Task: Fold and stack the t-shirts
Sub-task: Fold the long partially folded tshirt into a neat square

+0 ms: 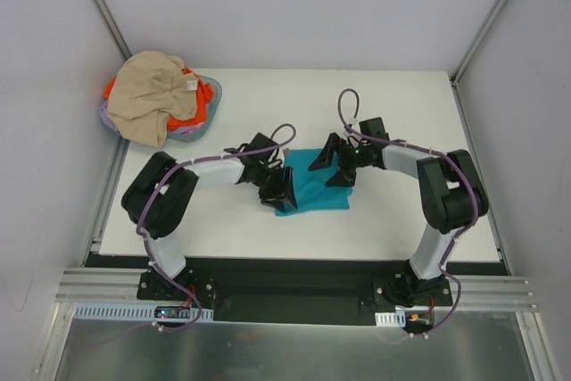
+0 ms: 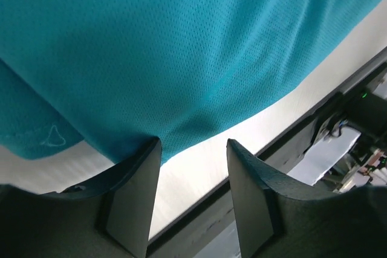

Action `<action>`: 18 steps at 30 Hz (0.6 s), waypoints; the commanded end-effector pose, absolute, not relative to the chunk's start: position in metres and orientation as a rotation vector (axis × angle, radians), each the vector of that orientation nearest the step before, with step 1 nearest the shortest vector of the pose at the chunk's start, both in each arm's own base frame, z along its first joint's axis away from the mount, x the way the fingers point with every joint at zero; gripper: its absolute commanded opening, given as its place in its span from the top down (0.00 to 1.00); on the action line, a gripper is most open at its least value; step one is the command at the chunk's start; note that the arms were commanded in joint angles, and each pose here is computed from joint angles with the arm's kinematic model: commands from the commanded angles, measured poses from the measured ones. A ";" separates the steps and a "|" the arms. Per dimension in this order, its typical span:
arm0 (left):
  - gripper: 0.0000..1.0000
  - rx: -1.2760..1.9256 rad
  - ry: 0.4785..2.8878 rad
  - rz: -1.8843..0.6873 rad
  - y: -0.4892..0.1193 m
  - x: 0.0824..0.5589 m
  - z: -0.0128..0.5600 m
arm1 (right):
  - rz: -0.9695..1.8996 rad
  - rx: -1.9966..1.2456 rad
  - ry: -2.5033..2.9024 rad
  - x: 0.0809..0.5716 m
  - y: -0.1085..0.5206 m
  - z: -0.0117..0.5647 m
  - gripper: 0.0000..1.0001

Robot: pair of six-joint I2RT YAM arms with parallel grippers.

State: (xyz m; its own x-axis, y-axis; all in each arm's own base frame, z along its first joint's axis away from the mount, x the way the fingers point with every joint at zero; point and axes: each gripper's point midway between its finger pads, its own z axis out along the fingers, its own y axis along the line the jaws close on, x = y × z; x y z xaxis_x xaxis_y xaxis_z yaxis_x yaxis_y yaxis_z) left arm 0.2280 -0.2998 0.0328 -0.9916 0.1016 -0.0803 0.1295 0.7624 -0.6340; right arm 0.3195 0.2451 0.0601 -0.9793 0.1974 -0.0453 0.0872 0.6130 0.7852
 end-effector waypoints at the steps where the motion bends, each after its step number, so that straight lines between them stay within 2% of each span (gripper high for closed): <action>1: 0.52 0.221 2.991 -0.960 -0.271 0.172 0.032 | 1.321 0.128 2.671 0.271 0.243 0.080 0.03; 6: 0.44 0.271 2.784 -1.066 -0.274 0.174 0.092 | 1.336 0.008 2.585 0.251 0.242 0.112 0.03; 10: 0.43 0.381 2.624 -1.121 -0.292 0.198 0.134 | 1.313 -0.071 2.512 0.258 0.242 0.137 0.03; 18: 0.43 0.317 2.630 -0.975 -0.293 0.270 0.119 | 1.236 -0.034 2.534 0.292 0.241 0.122 0.03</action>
